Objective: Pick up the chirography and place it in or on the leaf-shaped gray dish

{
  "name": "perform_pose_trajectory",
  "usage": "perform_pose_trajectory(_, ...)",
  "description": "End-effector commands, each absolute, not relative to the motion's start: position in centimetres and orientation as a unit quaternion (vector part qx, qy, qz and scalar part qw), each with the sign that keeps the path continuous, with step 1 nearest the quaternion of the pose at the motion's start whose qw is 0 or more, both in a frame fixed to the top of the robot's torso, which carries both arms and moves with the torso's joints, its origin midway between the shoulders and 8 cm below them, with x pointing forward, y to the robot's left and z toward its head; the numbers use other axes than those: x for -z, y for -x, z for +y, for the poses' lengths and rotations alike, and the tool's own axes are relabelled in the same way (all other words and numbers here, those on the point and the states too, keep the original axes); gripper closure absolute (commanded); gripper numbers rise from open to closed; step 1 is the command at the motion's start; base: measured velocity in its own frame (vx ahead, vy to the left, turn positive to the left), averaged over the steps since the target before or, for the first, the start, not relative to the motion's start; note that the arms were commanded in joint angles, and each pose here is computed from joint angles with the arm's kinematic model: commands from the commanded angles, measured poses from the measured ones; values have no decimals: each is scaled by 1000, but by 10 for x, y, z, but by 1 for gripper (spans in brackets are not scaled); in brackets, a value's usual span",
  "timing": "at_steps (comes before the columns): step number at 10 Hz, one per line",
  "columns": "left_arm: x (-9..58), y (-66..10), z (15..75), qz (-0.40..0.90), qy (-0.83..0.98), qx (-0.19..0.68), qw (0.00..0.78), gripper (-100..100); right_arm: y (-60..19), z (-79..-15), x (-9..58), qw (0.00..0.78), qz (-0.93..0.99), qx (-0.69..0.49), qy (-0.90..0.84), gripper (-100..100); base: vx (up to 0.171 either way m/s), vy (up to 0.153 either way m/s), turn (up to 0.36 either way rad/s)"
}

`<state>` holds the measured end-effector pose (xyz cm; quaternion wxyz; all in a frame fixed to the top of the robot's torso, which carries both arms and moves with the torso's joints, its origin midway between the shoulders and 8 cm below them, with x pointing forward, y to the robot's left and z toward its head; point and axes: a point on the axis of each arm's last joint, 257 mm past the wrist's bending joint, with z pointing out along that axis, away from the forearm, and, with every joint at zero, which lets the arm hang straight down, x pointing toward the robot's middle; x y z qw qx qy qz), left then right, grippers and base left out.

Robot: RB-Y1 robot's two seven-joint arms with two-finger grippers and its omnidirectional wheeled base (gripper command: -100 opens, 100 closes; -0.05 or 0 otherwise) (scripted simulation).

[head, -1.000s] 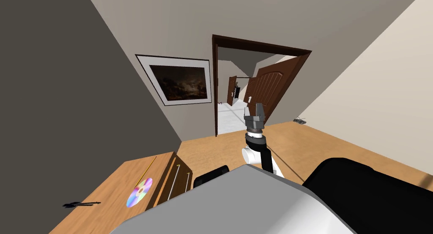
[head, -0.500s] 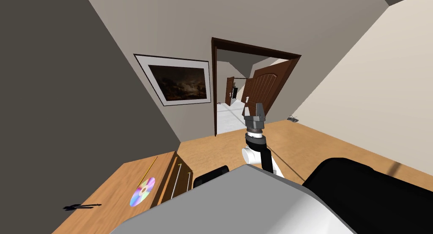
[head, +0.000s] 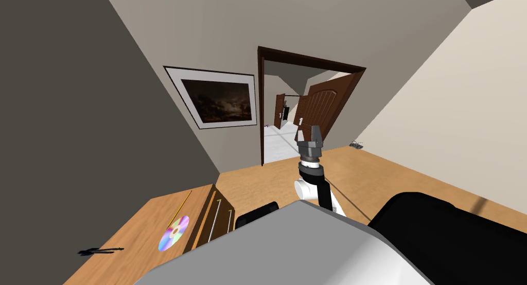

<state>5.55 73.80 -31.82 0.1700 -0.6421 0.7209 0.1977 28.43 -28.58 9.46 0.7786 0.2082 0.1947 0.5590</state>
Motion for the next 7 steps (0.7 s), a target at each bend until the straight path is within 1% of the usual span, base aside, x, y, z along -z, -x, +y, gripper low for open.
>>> perform_pose_trajectory(1, 302, -60, 739, 723, 639, -196, 172, -100, -284, -286, -95, 779, 195, -559, -208, 0, 9, 1, 70)
perform_pose_trajectory(5, 269, -71, 738, 731, 631, -194, 174, -100, -284, -286, -95, 779, 195, -559, -208, 0, 16, -2, 59)
perform_pose_trajectory(7, 268, -73, 739, 732, 630, -194, 175, -100, -284, -286, -95, 779, 195, -559, -208, 0, 9, -1, 21)
